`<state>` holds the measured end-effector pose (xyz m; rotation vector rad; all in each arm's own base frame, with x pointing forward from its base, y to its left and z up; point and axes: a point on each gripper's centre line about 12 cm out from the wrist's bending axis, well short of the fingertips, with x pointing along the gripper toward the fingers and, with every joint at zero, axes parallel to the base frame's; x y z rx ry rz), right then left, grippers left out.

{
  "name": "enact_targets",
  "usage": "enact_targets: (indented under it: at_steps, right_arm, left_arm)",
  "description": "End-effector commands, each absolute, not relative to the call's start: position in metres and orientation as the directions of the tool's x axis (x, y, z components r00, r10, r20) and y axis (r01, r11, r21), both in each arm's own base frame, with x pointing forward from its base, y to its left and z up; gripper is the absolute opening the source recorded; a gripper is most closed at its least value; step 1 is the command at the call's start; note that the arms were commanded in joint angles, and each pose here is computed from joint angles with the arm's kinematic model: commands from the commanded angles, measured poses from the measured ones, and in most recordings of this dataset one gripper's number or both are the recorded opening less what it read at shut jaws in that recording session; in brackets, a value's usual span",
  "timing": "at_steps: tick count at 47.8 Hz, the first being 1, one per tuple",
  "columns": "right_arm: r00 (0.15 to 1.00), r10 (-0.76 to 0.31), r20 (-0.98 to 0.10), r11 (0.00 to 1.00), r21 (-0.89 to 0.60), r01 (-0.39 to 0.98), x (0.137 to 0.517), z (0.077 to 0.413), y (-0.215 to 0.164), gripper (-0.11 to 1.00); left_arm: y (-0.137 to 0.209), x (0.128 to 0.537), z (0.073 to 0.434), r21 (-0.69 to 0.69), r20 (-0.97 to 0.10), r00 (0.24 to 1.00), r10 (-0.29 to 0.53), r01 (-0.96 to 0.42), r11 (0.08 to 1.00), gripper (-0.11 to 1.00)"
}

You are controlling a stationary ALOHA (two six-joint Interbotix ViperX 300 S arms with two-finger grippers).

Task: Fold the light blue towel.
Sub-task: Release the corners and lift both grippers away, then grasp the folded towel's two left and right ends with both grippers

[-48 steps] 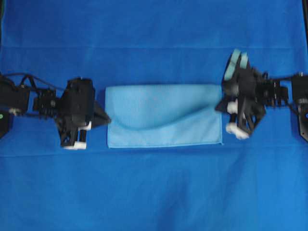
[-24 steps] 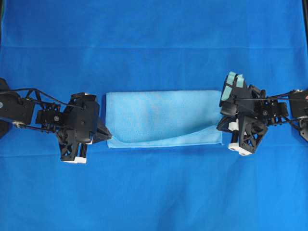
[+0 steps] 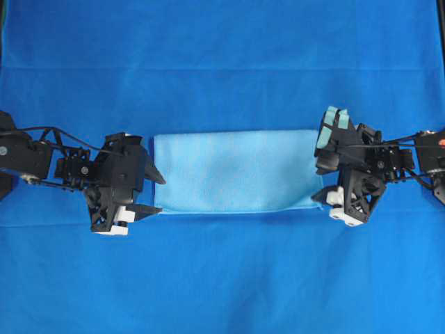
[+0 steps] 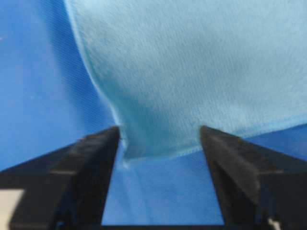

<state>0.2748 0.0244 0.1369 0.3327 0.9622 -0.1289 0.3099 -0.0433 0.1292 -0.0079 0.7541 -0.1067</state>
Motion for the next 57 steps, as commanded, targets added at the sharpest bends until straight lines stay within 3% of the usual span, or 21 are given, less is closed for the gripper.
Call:
enact_targets:
  at_steps: [1, 5, 13, 31, 57]
  right_arm:
    - [0.617, 0.039, -0.786, 0.949, 0.222, 0.222, 0.279, 0.158, 0.025, 0.65]
    - [0.648, 0.031, -0.761, 0.958, 0.208, 0.197, 0.278, 0.172, 0.024, 0.59]
    - [0.668, -0.022, -0.744, 0.959, 0.172, 0.223, 0.276, 0.179, 0.005, 0.6]
    - [0.559, -0.176, -0.81, 0.911, 0.082, 0.405, 0.277, 0.146, -0.061, 0.6]
    - [0.487, -0.174, -0.856, 0.892, 0.072, 0.447, 0.283, 0.105, -0.078, 0.6]
  left_arm:
    - [-0.042, 0.316, 0.152, -0.046, -0.638, 0.763, -0.101, 0.093, 0.995, 0.62]
    - [-0.039, 0.315, 0.162, -0.045, -0.621, 0.778, -0.095, 0.085, 0.995, 0.62]
    - [-0.011, 0.316, 0.167, -0.025, -0.61, 0.792, -0.028, 0.016, 1.0, 0.62]
    - [0.042, 0.321, 0.141, 0.045, -0.672, 0.735, 0.096, -0.089, 0.995, 0.62]
    - [0.054, 0.321, 0.099, 0.048, -0.751, 0.651, 0.111, -0.113, 0.992, 0.62]
